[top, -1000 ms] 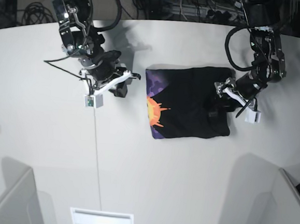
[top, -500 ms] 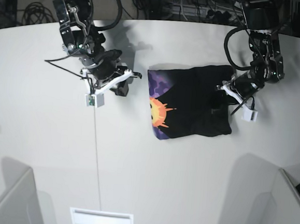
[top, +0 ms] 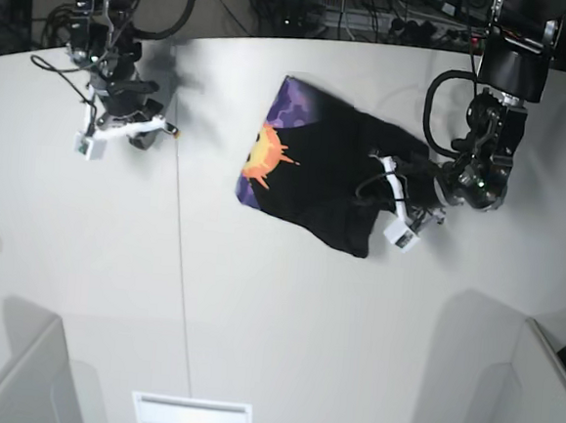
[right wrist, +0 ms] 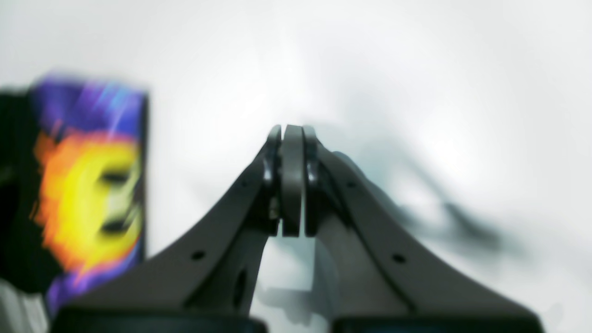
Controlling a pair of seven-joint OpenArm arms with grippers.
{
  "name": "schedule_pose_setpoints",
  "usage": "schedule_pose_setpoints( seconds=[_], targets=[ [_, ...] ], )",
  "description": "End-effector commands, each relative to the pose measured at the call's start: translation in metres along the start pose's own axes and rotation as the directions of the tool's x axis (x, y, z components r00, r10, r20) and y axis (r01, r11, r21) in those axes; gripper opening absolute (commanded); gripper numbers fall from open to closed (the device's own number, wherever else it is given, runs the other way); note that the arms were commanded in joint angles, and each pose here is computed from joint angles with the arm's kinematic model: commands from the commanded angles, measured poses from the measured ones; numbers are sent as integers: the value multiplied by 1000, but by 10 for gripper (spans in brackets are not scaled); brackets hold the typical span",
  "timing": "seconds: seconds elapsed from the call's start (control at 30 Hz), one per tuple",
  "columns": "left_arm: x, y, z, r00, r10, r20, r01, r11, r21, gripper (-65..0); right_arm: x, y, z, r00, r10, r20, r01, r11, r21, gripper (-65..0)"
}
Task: Fold the T-shirt properly
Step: 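Grasp the folded bundle with the left gripper and rotate it upright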
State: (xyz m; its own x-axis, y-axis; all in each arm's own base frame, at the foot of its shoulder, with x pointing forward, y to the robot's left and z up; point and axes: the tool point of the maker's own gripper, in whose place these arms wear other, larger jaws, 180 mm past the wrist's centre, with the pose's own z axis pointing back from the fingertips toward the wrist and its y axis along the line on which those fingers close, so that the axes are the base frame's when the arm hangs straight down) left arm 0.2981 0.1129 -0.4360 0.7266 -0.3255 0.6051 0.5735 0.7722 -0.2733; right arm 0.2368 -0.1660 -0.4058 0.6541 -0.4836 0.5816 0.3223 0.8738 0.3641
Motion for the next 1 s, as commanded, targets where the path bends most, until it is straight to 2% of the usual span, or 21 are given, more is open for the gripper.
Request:
schedule_pose_setpoints(
  seconds=[0.0,0.2,0.3,0.5,0.63,0.7,0.8,0.9,0.97],
  targets=[
    [-28,5,0,985,-68,-159,73,997,27,-650,10,-2,4,999,-16,41,16,1000,1,-650],
    [-5,-8,-11,943,-255,-213,254,967,-36,-650,-1,-39,17,994,-96,47,101,991,-94,-650],
    [7,-11,-17,897,-367,-245,366,929,-51,-650,-9,-51,22,990,-132,46,137,983,-126,-650],
    [16,-5,-24,744,-574,-342,596,802,-49,-650,-24,-61,29,978,-202,45,206,965,-162,-650],
    [26,-18,-29,592,-726,-351,727,668,-155,-650,-34,-57,30,973,-229,33,231,959,-163,-650],
    [37,-21,-34,563,-752,-344,760,634,-144,-650,-35,-55,30,971,-237,34,239,958,-160,-650],
    [50,-36,-46,538,-795,-282,799,587,-131,-650,-36,-51,29,968,-248,35,250,956,-154,-650],
    [55,-46,-56,521,-811,-265,815,565,-129,-650,-36,-49,28,967,-252,37,255,955,-151,-650],
    [54,-51,-65,518,-812,-270,814,565,-136,-650,-33,-50,28,967,-250,53,255,955,-150,-650]
  ],
)
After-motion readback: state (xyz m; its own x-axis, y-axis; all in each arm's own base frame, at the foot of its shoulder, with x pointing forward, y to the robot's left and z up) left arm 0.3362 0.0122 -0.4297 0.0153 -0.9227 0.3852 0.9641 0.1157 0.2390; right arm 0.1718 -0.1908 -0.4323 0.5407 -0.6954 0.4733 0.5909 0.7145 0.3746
